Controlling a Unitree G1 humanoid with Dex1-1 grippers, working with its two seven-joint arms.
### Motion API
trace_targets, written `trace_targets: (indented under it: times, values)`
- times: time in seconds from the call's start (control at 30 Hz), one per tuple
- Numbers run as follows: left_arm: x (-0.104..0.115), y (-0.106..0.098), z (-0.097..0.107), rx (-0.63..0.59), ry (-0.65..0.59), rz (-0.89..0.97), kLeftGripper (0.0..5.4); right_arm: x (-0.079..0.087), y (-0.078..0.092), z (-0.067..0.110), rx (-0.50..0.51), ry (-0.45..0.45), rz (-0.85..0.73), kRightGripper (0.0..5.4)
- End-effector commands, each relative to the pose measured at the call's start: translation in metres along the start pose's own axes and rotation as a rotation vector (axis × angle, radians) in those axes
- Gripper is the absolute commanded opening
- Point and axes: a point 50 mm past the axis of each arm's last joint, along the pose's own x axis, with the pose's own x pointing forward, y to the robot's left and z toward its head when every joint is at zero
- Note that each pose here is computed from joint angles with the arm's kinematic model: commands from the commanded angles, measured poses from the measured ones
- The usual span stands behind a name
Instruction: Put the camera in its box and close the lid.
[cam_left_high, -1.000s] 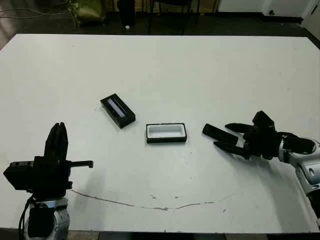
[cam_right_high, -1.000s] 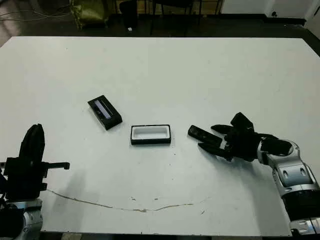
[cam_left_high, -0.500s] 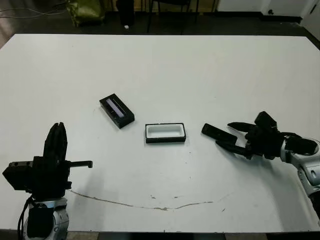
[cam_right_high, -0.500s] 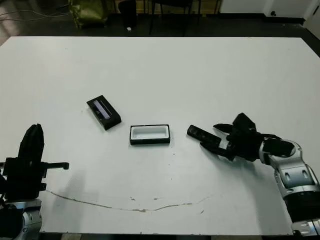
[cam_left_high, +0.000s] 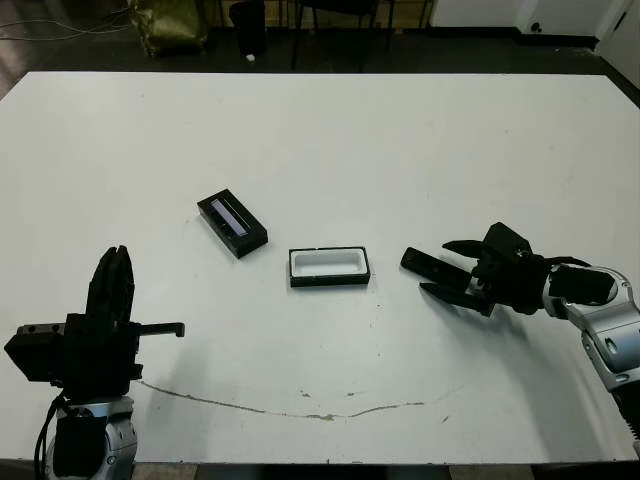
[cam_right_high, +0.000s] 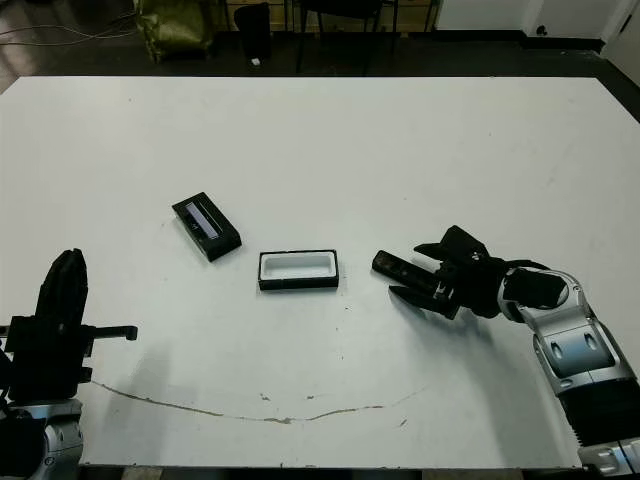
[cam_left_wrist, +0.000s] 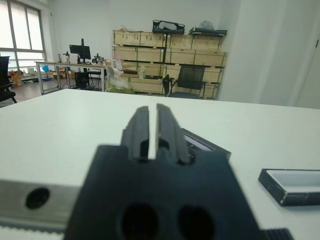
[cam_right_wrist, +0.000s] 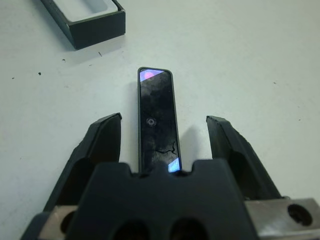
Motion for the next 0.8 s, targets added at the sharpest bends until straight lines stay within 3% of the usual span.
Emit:
trace_targets:
  times: [0.03, 0.3, 0.5, 0.8]
  values:
    - [-0.003, 0.002, -0.003, 0.017, 0.027, 0.002, 0.0, 0.007, 0.03, -0.042, 0.117, 0.173, 0.1, 3.33]
    - [-0.003, 0.004, -0.003, 0.022, 0.031, 0.004, 0.0, 0.012, 0.03, -0.042, 0.22, 0.092, 0.135, 3.33]
    - [-0.002, 0.005, -0.004, 0.026, 0.03, -0.002, 0.0, 0.014, 0.033, -0.053, 0.35, 0.065, 0.21, 3.33]
    - [-0.002, 0.006, -0.003, 0.029, 0.036, -0.001, 0.0, 0.017, 0.032, -0.056, 0.316, 0.019, 0.2, 3.33]
